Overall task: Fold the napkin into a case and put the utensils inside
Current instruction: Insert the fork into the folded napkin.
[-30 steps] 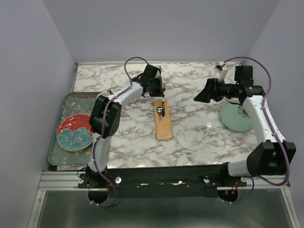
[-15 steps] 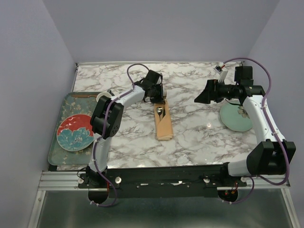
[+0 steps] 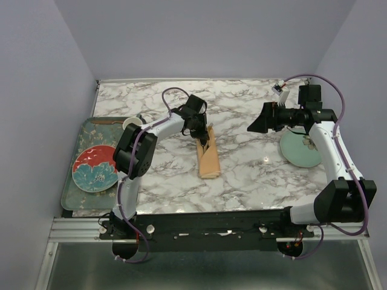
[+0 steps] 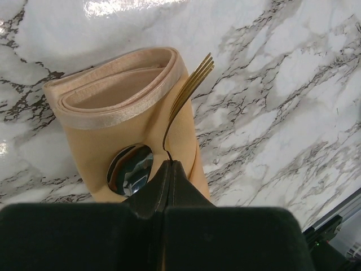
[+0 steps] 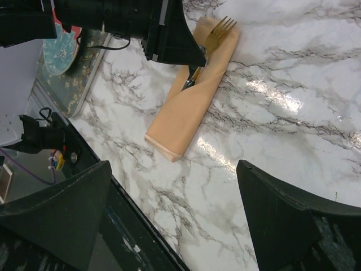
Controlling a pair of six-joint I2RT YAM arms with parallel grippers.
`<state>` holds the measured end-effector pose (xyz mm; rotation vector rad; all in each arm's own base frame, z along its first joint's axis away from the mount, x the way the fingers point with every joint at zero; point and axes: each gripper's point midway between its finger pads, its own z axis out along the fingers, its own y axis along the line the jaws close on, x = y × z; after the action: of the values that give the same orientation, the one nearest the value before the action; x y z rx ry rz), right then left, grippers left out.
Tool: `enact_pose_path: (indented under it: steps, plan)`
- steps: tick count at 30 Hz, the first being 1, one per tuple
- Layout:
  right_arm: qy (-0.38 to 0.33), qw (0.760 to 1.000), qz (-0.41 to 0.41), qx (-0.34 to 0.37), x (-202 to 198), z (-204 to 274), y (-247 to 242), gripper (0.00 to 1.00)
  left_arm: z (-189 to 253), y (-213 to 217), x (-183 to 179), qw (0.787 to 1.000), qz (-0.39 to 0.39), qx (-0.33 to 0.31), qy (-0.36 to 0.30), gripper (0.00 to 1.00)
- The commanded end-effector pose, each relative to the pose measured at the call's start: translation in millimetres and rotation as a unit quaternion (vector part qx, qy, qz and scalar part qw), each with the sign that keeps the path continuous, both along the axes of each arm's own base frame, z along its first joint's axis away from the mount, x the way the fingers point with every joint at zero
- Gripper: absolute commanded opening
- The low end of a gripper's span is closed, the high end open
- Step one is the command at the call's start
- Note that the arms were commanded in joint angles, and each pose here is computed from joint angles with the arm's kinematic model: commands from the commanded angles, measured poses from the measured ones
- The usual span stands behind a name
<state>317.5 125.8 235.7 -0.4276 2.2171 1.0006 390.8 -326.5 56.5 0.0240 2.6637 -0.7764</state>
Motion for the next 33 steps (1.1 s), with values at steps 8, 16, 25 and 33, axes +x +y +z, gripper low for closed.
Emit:
enact_pose_path:
  steps: [8,16,25,33]
  plan:
    - [0.003,1.0,0.01,0.006,-16,-2,1,1.0,31,-5,-16,0.999,0.015,-0.039,0.003,0.0]
    - [-0.002,1.0,0.009,0.004,-19,0,1,1.0,22,-7,-29,0.998,0.01,-0.049,0.026,0.0]
    - [-0.002,1.0,0.008,0.003,-23,-1,0,1.0,18,-11,-41,0.997,0.003,-0.061,0.037,0.0]
    - [-0.002,1.0,0.007,0.002,-24,-2,0,1.0,13,-12,-47,0.996,0.011,-0.071,0.052,0.0]
